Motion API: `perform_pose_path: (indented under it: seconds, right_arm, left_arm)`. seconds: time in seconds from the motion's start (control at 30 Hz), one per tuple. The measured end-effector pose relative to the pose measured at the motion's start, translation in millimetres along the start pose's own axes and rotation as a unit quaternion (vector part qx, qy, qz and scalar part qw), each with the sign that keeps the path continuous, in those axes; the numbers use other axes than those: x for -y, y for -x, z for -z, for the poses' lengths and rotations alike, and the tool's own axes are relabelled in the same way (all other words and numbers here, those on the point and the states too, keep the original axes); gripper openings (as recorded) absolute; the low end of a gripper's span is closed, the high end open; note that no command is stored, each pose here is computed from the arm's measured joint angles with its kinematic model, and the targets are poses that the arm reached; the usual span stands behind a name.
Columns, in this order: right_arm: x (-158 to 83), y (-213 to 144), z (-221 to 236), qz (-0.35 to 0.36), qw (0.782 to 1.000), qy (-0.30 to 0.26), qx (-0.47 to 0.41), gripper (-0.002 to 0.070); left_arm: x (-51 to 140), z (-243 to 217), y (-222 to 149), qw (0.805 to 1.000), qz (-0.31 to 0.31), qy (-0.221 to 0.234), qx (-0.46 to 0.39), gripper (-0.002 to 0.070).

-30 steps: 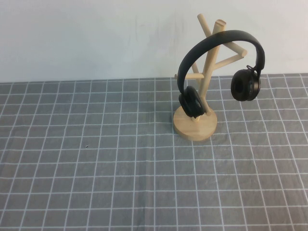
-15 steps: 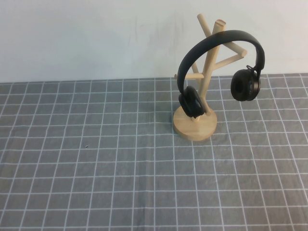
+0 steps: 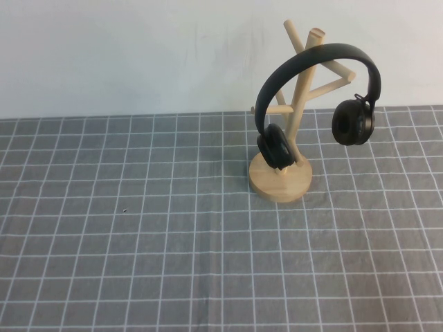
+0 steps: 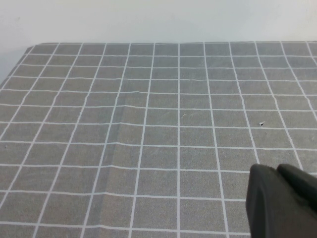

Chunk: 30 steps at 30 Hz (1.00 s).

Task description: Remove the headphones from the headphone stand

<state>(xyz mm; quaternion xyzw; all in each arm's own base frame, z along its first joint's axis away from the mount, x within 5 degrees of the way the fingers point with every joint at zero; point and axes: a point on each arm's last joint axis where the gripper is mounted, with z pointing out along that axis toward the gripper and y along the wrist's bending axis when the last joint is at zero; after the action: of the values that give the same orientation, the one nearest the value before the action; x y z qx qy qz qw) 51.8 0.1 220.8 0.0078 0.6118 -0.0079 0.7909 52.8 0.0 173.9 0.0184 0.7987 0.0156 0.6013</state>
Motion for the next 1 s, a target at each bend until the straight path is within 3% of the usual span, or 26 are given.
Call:
perform_pose_path:
  seconds: [0.07,0.17,0.37,0.43,0.6,0.67,0.73,0.87,1.0]
  right_arm:
    - [-4.8,20.3,2.4,0.0,0.993,0.026,0.112,-0.0006]
    - [-10.6,45.0,12.6,0.0,0.965,0.06,0.257,-0.0006]
    - [-14.6,69.1,33.0,-0.006,0.905,0.092,0.416,-0.0006]
    - [-11.9,75.0,35.5,-0.016,0.896,0.081,0.436,-0.0006]
    - [-10.0,102.2,33.4,-0.066,0.901,0.089,0.42,-0.0006]
    - [-9.3,124.7,32.7,-0.116,0.905,0.102,0.395,-0.0006]
    - [-7.3,142.7,27.3,-0.162,0.927,0.093,0.325,-0.0006]
    - [-0.4,167.7,11.5,-0.155,0.973,0.019,0.169,-0.0006]
    - [6.4,164.1,-13.9,-0.163,0.985,-0.036,0.043,-0.0006]
  left_arm:
    - [0.0,0.0,0.0,1.0,0.0,0.0,0.0,-0.0004]
    - [0.0,0.0,0.0,1.0,0.0,0.0,0.0,-0.0004]
    - [0.0,0.0,0.0,1.0,0.0,0.0,0.0,-0.0004]
    - [0.0,0.0,0.0,1.0,0.0,0.0,0.0,-0.0004]
    - [0.0,0.0,0.0,1.0,0.0,0.0,0.0,-0.0004]
    - [0.0,0.0,0.0,1.0,0.0,0.0,0.0,-0.0004]
    - [0.0,0.0,0.0,1.0,0.0,0.0,0.0,-0.0004]
    - [0.0,0.0,0.0,1.0,0.0,0.0,0.0,-0.0004]
    - [0.0,0.0,0.0,1.0,0.0,0.0,0.0,-0.0004]
